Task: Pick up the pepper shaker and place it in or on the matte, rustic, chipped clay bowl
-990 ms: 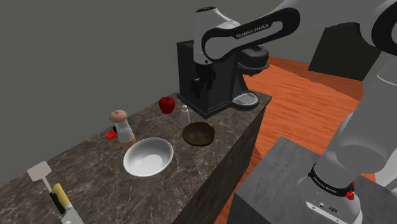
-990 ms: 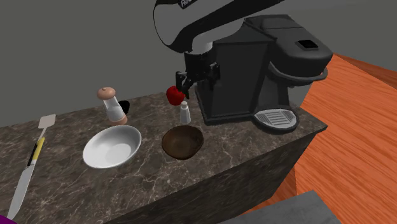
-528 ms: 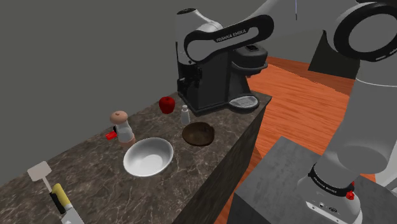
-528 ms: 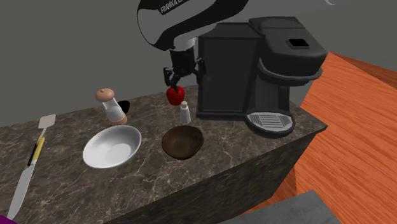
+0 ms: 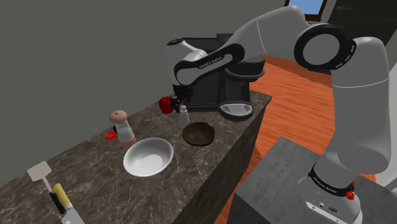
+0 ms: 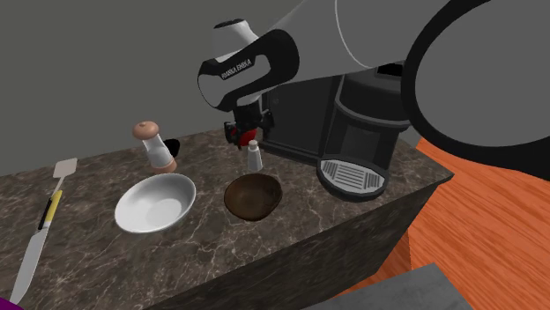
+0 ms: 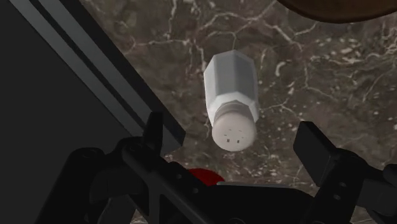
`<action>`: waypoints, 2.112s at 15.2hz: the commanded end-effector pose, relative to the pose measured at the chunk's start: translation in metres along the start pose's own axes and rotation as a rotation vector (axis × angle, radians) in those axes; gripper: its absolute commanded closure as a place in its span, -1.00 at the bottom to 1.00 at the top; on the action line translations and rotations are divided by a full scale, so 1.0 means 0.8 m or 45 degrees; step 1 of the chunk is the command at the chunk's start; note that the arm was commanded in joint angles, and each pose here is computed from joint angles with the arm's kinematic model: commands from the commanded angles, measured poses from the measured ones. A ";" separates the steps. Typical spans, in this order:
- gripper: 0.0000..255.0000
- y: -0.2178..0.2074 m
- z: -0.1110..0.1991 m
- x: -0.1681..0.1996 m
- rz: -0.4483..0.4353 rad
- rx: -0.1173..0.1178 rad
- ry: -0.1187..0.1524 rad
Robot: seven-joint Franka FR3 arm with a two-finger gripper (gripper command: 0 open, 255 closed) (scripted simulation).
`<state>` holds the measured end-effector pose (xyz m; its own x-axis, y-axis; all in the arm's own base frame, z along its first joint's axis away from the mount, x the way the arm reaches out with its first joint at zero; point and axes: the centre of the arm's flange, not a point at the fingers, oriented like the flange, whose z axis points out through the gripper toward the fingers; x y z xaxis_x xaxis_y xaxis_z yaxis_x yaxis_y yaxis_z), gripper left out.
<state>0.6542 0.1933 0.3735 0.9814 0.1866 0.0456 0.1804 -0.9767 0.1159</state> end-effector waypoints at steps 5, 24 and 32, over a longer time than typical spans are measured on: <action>-1.00 0.000 0.024 0.000 0.001 0.000 -0.002; 1.00 0.003 -0.002 0.001 0.001 0.000 -0.002; 1.00 0.009 -0.055 0.004 0.001 0.000 -0.002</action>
<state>0.6558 0.1913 0.4120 0.9815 0.1863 0.0445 0.1802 -0.9768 0.1159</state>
